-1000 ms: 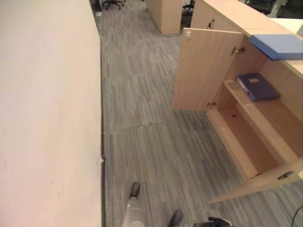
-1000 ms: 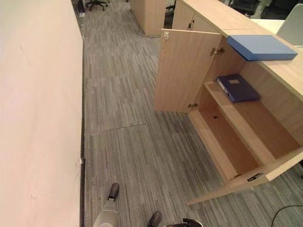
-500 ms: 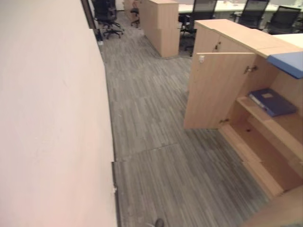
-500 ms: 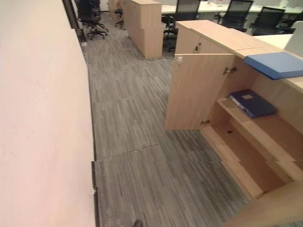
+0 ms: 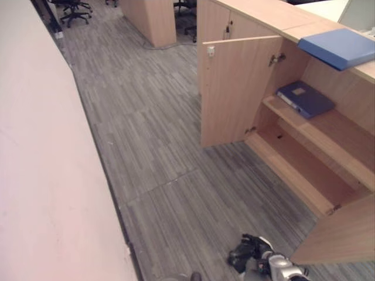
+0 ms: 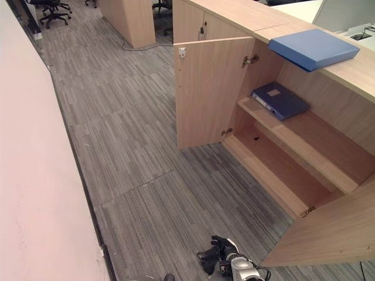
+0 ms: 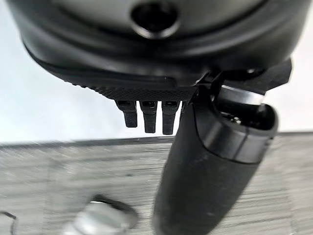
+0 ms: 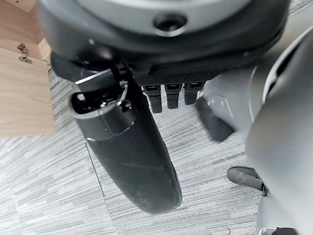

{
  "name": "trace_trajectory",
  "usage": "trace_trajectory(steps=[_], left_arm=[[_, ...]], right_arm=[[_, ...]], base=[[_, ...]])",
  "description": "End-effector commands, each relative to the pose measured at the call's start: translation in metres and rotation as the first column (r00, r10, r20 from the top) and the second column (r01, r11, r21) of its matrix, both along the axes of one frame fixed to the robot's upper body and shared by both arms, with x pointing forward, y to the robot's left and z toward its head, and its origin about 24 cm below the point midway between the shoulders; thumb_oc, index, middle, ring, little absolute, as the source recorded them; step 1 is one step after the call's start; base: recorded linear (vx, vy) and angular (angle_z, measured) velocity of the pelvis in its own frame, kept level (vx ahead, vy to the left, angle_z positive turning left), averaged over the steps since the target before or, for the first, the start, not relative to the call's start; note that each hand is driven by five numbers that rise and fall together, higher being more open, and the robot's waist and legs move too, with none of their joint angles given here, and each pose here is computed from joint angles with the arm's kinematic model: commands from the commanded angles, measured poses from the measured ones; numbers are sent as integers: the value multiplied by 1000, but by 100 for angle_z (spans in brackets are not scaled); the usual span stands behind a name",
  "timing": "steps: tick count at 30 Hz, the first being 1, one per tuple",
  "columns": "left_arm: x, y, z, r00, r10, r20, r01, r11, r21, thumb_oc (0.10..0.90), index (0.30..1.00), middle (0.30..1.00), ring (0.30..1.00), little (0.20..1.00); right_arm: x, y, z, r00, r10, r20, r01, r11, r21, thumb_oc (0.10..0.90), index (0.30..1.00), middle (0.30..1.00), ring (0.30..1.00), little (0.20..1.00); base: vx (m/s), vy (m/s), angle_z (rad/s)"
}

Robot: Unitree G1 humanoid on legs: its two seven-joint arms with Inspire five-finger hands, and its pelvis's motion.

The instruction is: Put the empty folder in the office cabinet

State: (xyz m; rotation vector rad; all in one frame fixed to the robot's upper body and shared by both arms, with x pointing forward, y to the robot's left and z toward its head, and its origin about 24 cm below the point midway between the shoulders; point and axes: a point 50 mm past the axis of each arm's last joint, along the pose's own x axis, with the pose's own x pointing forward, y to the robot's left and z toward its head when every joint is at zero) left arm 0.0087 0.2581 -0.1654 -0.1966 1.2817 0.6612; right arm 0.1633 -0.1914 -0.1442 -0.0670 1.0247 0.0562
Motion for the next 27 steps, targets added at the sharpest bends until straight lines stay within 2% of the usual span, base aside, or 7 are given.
trace_trajectory(steps=[1,4,12,17,23,27], left_arm=[[-34,-8,-2,990,-53,-128,50,998,-31,800,900,900,900,900],[-30,-10,-3,991,-64,-121,61,998,-28,800,900,900,900,900],[-7,-6,-2,993,-93,-66,94,996,3,800,900,900,900,900],[6,-4,-1,994,-103,-36,104,994,24,800,900,900,900,900],[40,3,4,988,-148,48,144,987,72,800,900,900,900,900],[48,1,5,984,-158,85,151,985,78,800,900,900,900,900]], right_arm=[[-12,-14,-5,994,-100,-32,100,995,-16,800,900,900,900,900],[-23,-24,-7,985,-163,-57,162,986,-34,800,900,900,900,900],[-24,-34,-6,977,-206,-51,203,977,-63,800,900,900,900,900],[-26,-37,-6,975,-216,-58,211,975,-72,800,900,900,900,900],[-40,-46,-9,969,-229,-94,218,970,-109,800,900,900,900,900],[-46,-49,-10,972,-202,-122,185,973,-135,800,900,900,900,900]], base=[[224,-144,-24],[189,-145,-3],[78,-51,-1],[82,6,17],[181,-50,35],[166,-119,7]])
